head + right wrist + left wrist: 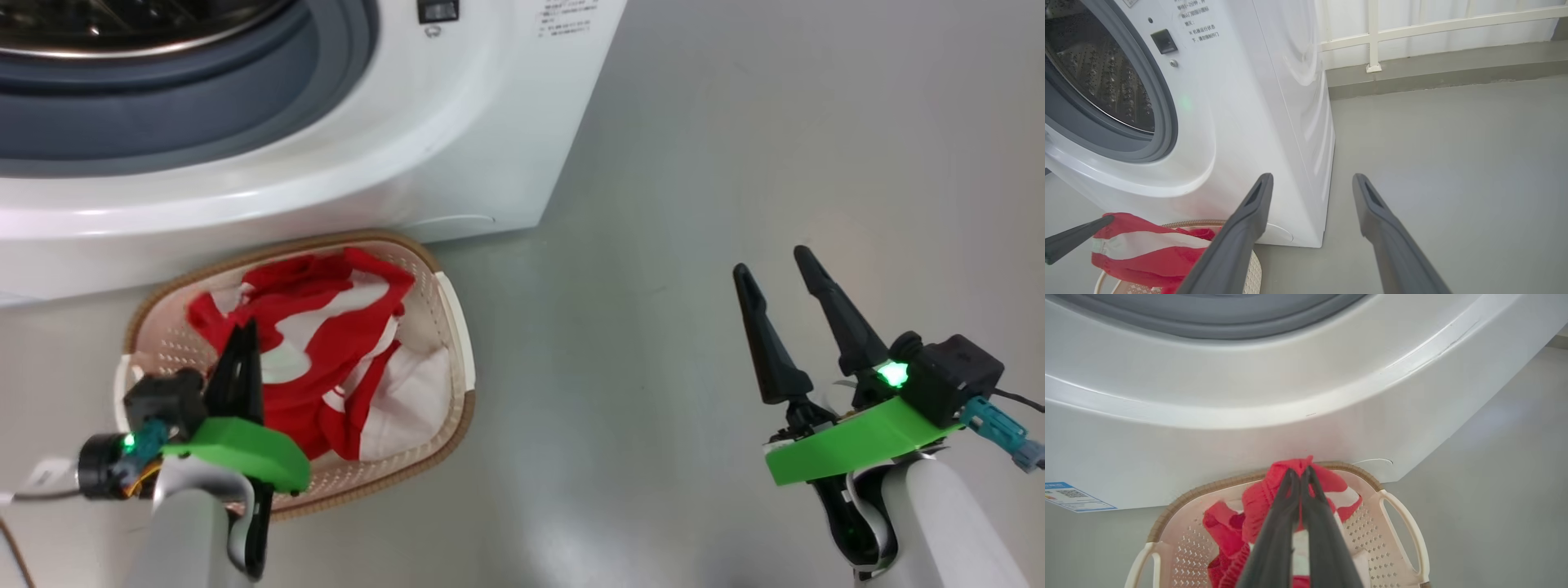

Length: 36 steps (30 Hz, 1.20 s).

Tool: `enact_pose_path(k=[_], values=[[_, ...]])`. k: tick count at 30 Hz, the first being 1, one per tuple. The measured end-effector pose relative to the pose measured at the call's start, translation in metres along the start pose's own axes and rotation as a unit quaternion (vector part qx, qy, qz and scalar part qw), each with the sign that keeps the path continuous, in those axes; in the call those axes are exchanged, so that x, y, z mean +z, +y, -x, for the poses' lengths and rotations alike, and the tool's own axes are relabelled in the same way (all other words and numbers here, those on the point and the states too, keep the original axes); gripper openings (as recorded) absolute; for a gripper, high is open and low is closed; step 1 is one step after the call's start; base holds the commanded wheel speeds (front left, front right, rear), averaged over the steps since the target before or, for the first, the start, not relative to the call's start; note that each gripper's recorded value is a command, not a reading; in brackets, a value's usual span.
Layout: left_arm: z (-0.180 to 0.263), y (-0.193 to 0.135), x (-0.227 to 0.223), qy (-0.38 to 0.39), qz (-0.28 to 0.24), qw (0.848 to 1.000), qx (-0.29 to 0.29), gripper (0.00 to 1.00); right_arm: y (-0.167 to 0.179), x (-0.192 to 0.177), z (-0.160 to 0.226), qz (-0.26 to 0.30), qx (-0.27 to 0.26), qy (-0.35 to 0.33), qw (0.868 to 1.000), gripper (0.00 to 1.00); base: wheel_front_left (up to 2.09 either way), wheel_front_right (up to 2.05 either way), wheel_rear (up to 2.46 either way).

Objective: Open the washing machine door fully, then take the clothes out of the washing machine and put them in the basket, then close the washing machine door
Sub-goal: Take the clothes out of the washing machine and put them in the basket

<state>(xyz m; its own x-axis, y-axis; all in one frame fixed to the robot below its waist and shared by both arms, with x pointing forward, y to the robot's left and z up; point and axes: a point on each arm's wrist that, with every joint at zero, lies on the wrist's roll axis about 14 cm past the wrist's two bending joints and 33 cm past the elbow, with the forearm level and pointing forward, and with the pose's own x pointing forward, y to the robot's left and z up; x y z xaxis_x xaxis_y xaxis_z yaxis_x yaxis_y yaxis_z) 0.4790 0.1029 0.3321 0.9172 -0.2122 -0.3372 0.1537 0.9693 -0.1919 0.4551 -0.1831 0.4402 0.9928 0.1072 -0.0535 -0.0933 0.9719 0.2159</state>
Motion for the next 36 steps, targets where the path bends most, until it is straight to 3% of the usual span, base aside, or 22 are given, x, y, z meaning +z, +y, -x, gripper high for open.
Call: enact_pose_path(k=[9,17,29,32,34,36], values=[[-0.028,-0.007,-0.051,0.088,-0.002,0.996,-0.018,0.00,-0.003,-0.011,-0.013,-0.004,-0.004,0.007,1.000,1.00,0.00,0.00,0.00],[-0.026,-0.001,-0.111,0.195,-0.009,0.981,-0.018,0.00,-0.006,-0.025,-0.012,-0.007,-0.011,0.025,1.000,1.00,0.00,0.00,0.00],[-0.042,0.005,-0.153,0.261,-0.019,0.965,-0.016,0.00,-0.014,-0.040,-0.022,-0.007,-0.020,0.038,0.999,1.00,0.00,0.00,0.00],[-0.045,0.009,-0.159,0.269,-0.022,0.963,-0.012,0.46,-0.017,-0.044,-0.022,-0.005,-0.024,0.043,0.999,1.00,0.00,0.00,0.00],[-0.046,0.009,-0.161,0.272,-0.022,0.962,-0.013,1.00,-0.019,-0.046,-0.021,-0.005,-0.026,0.046,0.999,1.00,0.00,0.00,0.00],[-0.045,0.009,-0.163,0.274,-0.019,0.961,-0.011,1.00,-0.019,-0.047,-0.021,-0.005,-0.026,0.047,0.999,1.00,0.00,0.00,0.00]])
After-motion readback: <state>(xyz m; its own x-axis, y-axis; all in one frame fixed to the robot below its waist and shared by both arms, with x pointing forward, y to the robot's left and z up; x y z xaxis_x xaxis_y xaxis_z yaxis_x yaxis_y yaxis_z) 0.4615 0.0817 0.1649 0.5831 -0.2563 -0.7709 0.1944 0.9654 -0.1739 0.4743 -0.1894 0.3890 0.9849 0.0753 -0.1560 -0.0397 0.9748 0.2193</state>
